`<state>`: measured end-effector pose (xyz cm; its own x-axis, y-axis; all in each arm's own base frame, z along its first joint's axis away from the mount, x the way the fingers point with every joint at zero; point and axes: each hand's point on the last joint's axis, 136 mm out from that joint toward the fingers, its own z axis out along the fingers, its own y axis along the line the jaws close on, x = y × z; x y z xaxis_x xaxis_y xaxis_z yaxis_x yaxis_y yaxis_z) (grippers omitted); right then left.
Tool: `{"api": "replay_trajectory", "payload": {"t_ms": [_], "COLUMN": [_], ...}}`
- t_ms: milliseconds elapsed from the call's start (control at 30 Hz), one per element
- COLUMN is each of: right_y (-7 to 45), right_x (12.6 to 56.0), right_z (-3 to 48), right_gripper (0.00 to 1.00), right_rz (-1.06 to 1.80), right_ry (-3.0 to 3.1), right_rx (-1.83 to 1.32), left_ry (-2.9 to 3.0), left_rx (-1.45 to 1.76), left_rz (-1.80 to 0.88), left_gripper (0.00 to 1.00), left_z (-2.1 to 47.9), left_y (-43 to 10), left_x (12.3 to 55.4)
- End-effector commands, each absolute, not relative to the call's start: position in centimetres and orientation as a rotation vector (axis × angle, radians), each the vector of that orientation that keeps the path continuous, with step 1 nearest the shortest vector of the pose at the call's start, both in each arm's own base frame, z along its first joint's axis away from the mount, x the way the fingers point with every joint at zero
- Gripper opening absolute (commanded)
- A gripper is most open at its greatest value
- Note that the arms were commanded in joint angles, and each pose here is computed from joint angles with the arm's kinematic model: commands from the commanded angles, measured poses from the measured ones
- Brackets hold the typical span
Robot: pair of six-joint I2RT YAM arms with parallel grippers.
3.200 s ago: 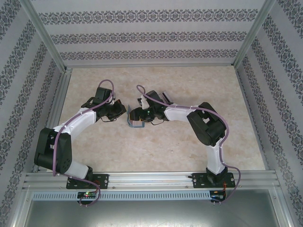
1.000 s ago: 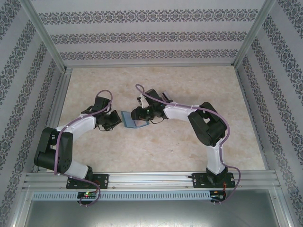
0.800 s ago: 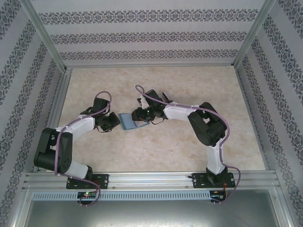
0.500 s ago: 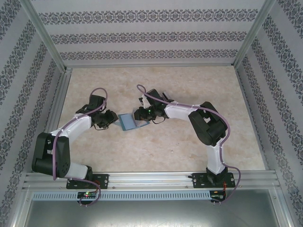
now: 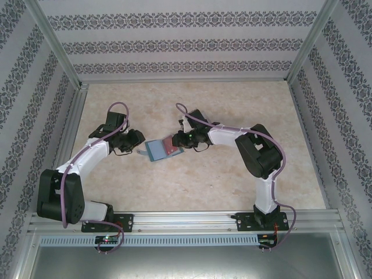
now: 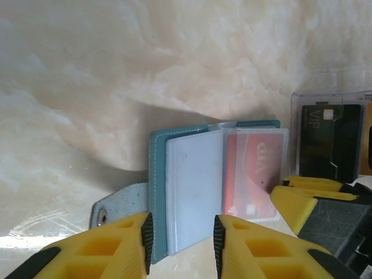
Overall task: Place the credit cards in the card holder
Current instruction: Place the card holder at the center of the table.
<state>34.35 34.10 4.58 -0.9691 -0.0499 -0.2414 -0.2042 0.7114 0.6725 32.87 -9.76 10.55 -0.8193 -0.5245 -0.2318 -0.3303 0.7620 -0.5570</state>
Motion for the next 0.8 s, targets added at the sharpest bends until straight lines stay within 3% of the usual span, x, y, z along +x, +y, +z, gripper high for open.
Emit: {"api": "replay_trajectory", "payload": {"t_ms": [0,233,500,767], "right_y": [33.5,33.5,32.7,30.6], "right_x": [34.8,34.5,34.1,34.9], "right_z": [6.0,5.7,5.6,8.2], "right_gripper": [0.21,0.1,0.23,0.24], "right_rz": [1.099,1.107,1.062,1.017], "right_ry": [2.668,2.677,2.692,2.647], "right_rx": [-0.207,-0.211,-0.205,-0.193], "left_ry": [2.565,2.597,2.604,2.603], "left_rx": [-0.657,-0.659,-0.653,-0.62], "left_rz": [-0.784,-0.81,-0.821,-0.857], "left_gripper": [0.35,0.35,0.34,0.34], "left_z": [10.7,8.9,8.4,8.5], "left_y": [-10.7,-11.7,-12.0,-13.1], "left_x": [33.8,33.8,34.0,35.0]}}
